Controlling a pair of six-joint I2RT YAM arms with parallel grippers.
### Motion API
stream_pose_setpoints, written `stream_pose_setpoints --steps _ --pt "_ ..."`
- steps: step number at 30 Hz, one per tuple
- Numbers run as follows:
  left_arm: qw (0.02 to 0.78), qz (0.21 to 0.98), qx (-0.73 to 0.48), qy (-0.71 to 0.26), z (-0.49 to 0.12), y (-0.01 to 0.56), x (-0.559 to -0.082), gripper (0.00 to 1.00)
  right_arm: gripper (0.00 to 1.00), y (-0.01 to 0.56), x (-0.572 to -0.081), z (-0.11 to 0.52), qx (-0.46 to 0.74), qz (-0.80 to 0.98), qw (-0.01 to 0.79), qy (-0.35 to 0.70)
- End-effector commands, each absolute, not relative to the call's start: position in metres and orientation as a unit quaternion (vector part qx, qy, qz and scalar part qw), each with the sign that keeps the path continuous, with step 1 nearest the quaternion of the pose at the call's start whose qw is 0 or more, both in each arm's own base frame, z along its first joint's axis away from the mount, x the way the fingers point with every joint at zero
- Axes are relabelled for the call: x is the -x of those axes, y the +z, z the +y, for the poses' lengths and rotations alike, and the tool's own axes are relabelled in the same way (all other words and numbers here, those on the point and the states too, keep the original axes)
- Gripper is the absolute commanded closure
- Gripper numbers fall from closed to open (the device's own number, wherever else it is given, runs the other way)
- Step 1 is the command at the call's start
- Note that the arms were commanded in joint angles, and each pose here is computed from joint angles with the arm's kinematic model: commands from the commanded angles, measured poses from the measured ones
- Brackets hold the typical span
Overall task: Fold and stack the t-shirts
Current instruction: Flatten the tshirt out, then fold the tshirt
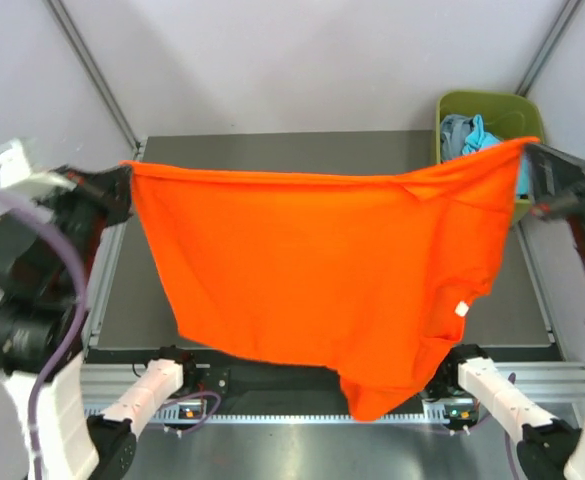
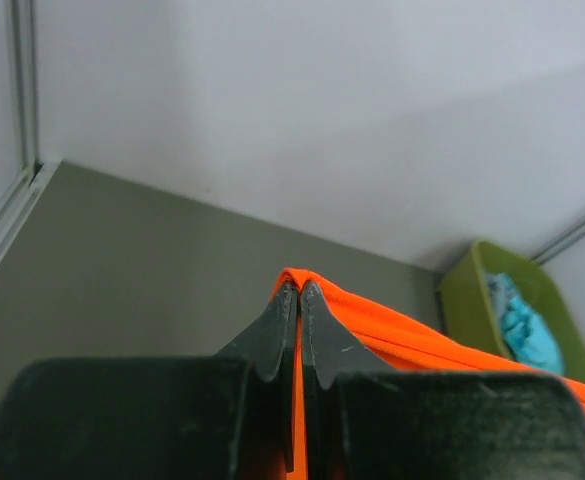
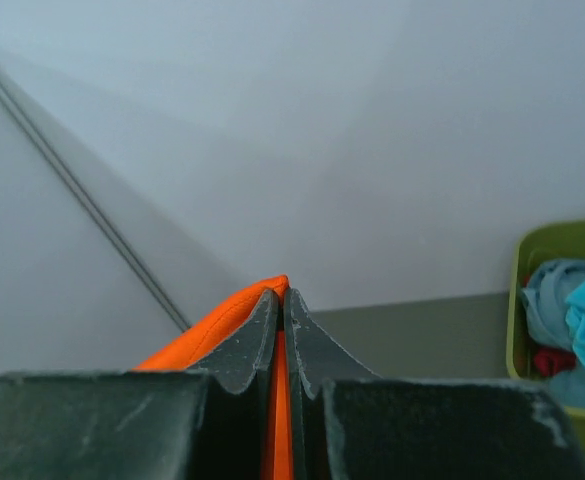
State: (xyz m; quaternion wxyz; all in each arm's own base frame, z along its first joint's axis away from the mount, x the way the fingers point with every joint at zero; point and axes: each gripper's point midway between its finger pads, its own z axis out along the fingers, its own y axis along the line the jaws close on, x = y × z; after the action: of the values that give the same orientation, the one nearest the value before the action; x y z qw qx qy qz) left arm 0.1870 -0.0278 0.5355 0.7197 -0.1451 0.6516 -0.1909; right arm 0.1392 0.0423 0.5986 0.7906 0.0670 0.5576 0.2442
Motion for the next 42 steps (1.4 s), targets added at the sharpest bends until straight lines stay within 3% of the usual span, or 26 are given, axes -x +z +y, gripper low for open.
stream_pose_setpoints --steps 1,3,10,18,22,28,33,42 --pt "0.668 0.718 0.162 -0.112 -0.019 0.473 -0.264 1.0 1.0 0.552 -0.229 0.053 -0.097 0.62 0.745 0.226" --pt "0.641 0.746 0.171 -0.062 -0.011 0.423 -0.295 1.0 1.0 0.534 -0.258 0.056 -0.112 0.627 0.736 0.229" --pt "0.548 0.81 0.202 0.054 0.013 0.281 -0.392 1.0 1.0 0.376 -0.392 0.084 -0.13 0.744 0.624 0.201" --pt "0.486 0.849 0.2 0.056 0.026 0.17 -0.48 1.0 1.0 0.262 -0.488 0.099 -0.104 0.811 0.555 0.15" --pt "0.434 0.869 0.225 0.075 0.054 0.12 -0.498 1.0 1.0 0.222 -0.519 0.103 -0.103 0.833 0.526 0.138" --pt "0.418 0.875 0.241 0.035 0.058 0.102 -0.515 1.0 1.0 0.193 -0.53 0.11 -0.104 0.853 0.489 0.147" --pt "0.393 0.889 0.234 -0.022 0.033 0.109 -0.508 1.0 1.0 0.203 -0.511 0.107 -0.104 0.867 0.467 0.139" --pt "0.339 0.907 0.249 0.021 0.037 0.114 -0.419 1.0 1.0 0.193 -0.437 0.116 -0.086 0.895 0.407 0.161"
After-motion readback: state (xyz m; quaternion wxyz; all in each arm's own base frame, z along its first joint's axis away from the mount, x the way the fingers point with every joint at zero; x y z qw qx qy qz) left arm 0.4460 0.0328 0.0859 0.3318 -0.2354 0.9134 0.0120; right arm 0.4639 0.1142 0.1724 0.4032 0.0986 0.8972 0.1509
